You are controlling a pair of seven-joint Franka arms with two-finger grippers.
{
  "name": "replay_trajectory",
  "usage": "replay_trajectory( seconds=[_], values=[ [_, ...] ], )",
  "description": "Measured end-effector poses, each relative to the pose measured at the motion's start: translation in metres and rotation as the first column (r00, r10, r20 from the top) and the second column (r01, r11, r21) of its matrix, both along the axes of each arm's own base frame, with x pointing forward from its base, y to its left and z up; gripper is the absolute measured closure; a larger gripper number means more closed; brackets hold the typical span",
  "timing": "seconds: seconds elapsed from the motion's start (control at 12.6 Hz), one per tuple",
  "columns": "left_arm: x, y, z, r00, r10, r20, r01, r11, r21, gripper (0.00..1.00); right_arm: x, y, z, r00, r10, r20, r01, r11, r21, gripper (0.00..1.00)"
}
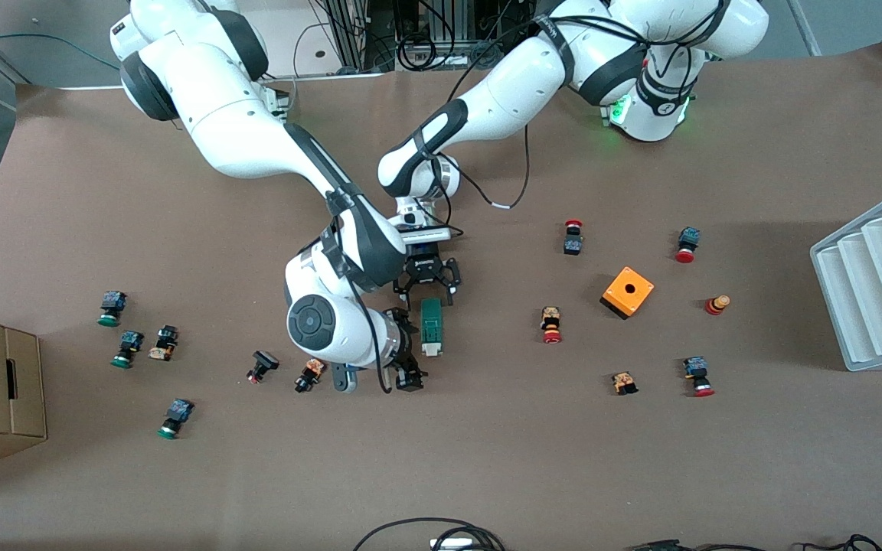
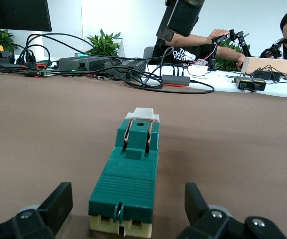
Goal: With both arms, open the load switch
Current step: 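Position the right gripper around the white lever of the switch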
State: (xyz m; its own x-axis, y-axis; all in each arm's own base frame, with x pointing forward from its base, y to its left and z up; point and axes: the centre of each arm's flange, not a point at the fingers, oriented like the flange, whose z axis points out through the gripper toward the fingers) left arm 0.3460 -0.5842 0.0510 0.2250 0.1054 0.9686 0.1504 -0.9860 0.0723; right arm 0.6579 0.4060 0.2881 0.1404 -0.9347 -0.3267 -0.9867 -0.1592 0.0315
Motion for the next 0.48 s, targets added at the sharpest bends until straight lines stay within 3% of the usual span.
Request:
replay_trajectory(
  seconds=[0.32,0.48],
  values=[
    [0.0001,0.0001,0.0000,1.000,0.001,0.000,-0.001,1.000,0.000,0.04,0.0027,-0.0070,-0.0033,0.999,-0.020,-0.030,0.021,1.000,0.017,0.07],
    [0.0004,0.0004,-0.0002,1.000,0.001,0.000,-0.001,1.000,0.000,0.09,0.0024,-0.0069,-0.0038,0.999,-0.019,-0.032,0.020,1.000,0.016,0.01]
  ],
)
